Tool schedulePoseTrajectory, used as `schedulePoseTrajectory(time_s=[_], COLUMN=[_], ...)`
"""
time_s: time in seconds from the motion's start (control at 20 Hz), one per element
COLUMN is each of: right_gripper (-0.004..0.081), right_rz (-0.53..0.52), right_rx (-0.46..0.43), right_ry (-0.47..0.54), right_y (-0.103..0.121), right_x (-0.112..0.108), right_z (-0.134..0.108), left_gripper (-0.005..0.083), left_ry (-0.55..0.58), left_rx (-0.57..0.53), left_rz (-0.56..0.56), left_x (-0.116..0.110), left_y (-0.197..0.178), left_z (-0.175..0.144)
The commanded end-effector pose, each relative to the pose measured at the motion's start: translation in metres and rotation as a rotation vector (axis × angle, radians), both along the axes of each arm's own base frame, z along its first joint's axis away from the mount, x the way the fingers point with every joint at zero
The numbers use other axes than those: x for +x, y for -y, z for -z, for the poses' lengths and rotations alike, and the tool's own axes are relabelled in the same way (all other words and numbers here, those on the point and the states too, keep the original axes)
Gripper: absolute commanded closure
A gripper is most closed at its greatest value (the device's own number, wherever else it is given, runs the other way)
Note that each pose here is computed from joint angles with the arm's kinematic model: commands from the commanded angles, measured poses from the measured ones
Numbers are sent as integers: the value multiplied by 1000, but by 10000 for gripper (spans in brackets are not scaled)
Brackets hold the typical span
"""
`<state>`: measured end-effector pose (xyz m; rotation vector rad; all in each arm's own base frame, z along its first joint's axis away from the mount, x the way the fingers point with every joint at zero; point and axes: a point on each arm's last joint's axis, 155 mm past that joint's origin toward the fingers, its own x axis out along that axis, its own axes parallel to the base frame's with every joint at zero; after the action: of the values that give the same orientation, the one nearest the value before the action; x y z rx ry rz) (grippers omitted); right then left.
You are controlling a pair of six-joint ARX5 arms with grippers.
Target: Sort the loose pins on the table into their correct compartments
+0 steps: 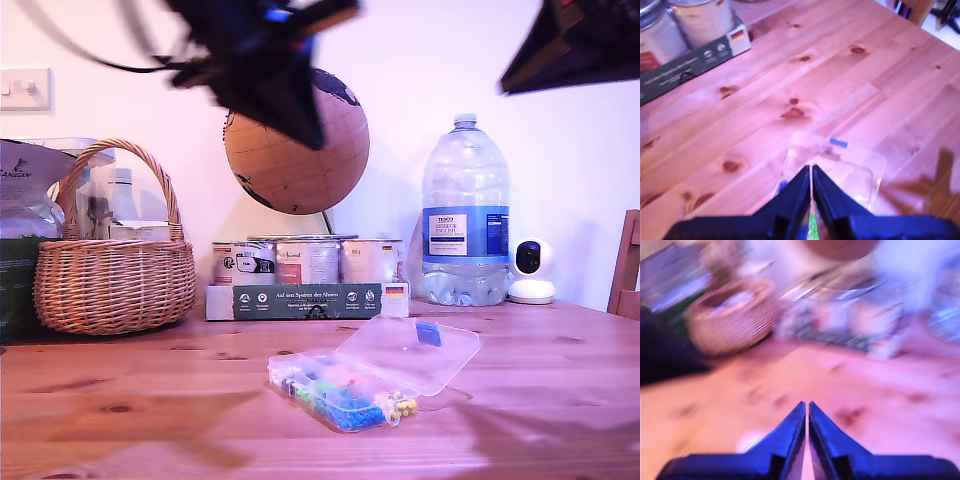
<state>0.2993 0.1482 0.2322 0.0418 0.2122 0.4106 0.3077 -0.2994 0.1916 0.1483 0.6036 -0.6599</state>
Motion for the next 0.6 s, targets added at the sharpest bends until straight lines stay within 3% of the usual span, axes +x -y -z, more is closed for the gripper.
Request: schedulePoseTrajectory(time_s=[0.0,0.25,0.55], right_gripper=[783,783,783], right_rz=[63,187,86], right_rx=[34,63,87], right_ry=[34,58,110], right_y=[16,58,49], right_x=[10,21,-10], right_z=[-10,-4,18], left_gripper=[795,795,795], left_ry=[28,143,256], left_rx=[-31,-143,-224], left_rz=[-16,-100,-204], left_x=[-4,-9,-23], left_y=[-17,-70,-128], left_z=[5,-14,-20])
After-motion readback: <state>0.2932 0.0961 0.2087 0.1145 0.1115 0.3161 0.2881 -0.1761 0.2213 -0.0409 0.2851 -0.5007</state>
